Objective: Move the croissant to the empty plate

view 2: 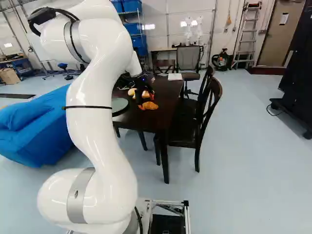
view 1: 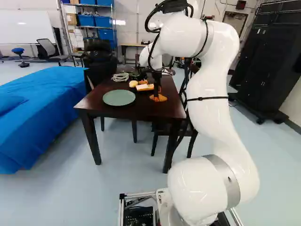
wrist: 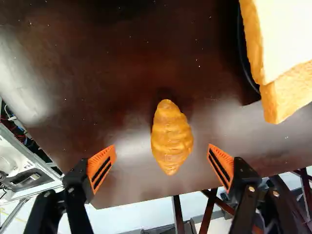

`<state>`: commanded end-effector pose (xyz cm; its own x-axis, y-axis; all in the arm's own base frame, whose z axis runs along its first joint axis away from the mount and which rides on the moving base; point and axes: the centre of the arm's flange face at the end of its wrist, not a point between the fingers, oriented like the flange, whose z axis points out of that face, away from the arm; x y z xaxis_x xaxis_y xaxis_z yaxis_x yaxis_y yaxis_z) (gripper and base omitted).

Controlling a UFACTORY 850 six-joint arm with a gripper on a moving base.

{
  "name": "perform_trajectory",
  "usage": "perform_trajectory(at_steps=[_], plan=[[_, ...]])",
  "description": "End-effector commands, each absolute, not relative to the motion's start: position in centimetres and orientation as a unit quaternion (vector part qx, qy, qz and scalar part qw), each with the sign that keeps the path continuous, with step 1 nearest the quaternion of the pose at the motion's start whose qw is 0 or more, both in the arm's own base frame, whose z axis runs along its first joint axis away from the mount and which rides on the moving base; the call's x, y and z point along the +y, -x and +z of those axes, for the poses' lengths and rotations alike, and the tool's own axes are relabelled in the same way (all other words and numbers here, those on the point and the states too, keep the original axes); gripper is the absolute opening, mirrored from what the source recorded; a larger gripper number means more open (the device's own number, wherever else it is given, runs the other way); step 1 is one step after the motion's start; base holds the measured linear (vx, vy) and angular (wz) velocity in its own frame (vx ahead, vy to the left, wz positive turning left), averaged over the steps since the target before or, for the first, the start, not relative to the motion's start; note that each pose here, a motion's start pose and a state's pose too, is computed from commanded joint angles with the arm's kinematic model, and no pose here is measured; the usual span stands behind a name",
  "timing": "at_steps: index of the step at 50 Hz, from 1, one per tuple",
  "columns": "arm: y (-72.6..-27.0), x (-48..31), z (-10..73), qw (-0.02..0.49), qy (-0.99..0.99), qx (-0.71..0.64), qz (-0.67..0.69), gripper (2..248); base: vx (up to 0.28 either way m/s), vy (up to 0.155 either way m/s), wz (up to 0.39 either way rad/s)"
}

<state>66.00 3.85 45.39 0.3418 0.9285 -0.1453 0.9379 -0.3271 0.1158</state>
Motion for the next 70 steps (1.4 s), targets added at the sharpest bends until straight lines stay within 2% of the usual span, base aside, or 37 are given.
perform_trajectory(at_steps=[35, 40, 41, 45, 46, 51, 52, 56, 57, 61, 62, 66, 67, 70], plan=[[-66.00, 3.85, 45.39, 0.090, -0.814, 0.573, -0.026, 247, 0.000, 0.000, 0.000], [-66.00, 3.85, 45.39, 0.090, -0.814, 0.573, -0.026, 241, 0.000, 0.000, 0.000], [-66.00, 3.85, 45.39, 0.090, -0.814, 0.573, -0.026, 227, 0.000, 0.000, 0.000], [-66.00, 3.86, 45.39, 0.090, -0.814, 0.573, -0.026, 227, 0.000, 0.000, 0.000], [-66.01, 3.86, 45.39, 0.090, -0.814, 0.573, -0.025, 215, 0.000, 0.000, 0.000], [-66.08, 3.87, 45.39, 0.091, -0.814, 0.573, -0.022, 215, 0.000, 0.000, 0.000], [-66.10, 3.88, 45.39, 0.092, -0.814, 0.573, -0.021, 203, 0.000, 0.000, 0.000], [-66.14, 3.89, 45.39, 0.093, -0.814, 0.574, -0.019, 203, 0.000, 0.000, 0.000], [-66.15, 3.89, 45.40, 0.093, -0.814, 0.574, -0.018, 191, 0.000, 0.000, 0.000], [-66.15, 3.89, 45.40, 0.093, -0.814, 0.574, -0.018, 191, 0.000, 0.000, 0.000], [-66.15, 3.89, 45.40, 0.093, -0.814, 0.574, -0.018, 179, 0.000, 0.000, 0.000], [-66.15, 3.89, 45.40, 0.093, -0.814, 0.574, -0.018, 179, 0.000, 0.000, 0.000], [-66.15, 3.89, 45.40, 0.093, -0.814, 0.574, -0.018, 166, 0.000, 0.000, 0.000], [-66.15, 3.89, 45.40, 0.093, -0.814, 0.574, -0.018, 166, 0.000, 0.000, 0.000]])
